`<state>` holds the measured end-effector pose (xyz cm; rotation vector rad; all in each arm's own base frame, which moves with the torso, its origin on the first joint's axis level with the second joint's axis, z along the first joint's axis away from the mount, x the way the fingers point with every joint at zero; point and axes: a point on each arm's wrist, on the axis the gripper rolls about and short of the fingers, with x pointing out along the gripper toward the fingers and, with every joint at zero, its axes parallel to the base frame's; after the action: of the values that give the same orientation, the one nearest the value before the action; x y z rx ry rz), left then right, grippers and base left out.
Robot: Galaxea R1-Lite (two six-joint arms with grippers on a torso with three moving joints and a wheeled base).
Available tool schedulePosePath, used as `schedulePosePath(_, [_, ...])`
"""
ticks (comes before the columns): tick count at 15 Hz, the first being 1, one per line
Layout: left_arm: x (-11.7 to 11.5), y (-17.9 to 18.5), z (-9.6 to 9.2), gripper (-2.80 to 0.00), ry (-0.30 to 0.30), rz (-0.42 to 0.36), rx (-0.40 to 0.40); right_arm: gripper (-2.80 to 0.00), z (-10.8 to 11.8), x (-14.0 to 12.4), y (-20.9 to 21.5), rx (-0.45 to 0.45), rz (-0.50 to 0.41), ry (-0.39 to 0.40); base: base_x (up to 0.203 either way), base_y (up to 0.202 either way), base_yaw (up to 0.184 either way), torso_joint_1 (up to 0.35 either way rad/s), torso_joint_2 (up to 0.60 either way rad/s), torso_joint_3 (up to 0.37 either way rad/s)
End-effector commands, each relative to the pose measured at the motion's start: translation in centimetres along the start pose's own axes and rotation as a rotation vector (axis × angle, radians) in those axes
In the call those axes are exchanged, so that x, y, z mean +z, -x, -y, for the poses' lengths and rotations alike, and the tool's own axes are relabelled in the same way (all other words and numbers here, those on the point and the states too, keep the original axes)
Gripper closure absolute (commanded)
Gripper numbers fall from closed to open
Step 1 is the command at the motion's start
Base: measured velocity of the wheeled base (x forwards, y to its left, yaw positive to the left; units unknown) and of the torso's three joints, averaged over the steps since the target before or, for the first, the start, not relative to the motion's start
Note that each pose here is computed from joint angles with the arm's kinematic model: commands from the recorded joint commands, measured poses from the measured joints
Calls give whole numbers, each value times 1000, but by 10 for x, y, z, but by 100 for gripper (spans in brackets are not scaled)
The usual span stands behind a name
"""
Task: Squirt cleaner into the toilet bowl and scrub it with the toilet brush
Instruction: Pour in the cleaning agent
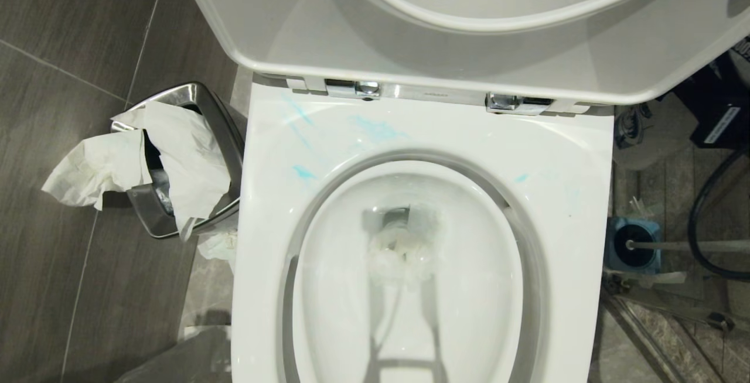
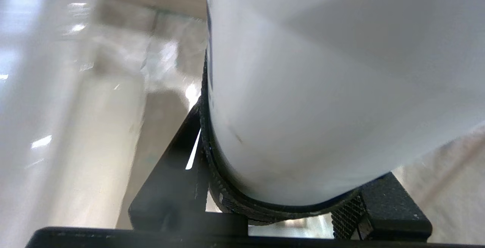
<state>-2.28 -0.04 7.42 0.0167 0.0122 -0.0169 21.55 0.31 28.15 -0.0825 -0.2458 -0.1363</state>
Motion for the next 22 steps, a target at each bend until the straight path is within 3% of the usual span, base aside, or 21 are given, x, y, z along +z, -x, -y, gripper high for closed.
schedulePosePath(1, [0, 0, 0, 0, 0, 0, 1, 0, 14, 38, 64, 10, 44, -5, 0, 0, 0, 0, 0, 0])
schedulePosePath(5, [0, 0, 0, 0, 0, 0, 0, 0, 24, 45, 133, 65, -82, 19, 0, 0, 0, 0, 0, 0])
schedulePosePath(8, [0, 0, 0, 0, 0, -1, 0, 0, 28, 45, 158, 99, -135, 73, 0, 0, 0, 0, 0, 0])
schedulePosePath(13, [0, 0, 0, 0, 0, 0, 0, 0, 31, 67, 164, 108, -128, 82, 0, 0, 0, 0, 0, 0])
schedulePosePath(22, [0, 0, 0, 0, -5, 0, 0, 0, 31, 66, 165, 107, -129, 84, 0, 0, 0, 0, 0, 0])
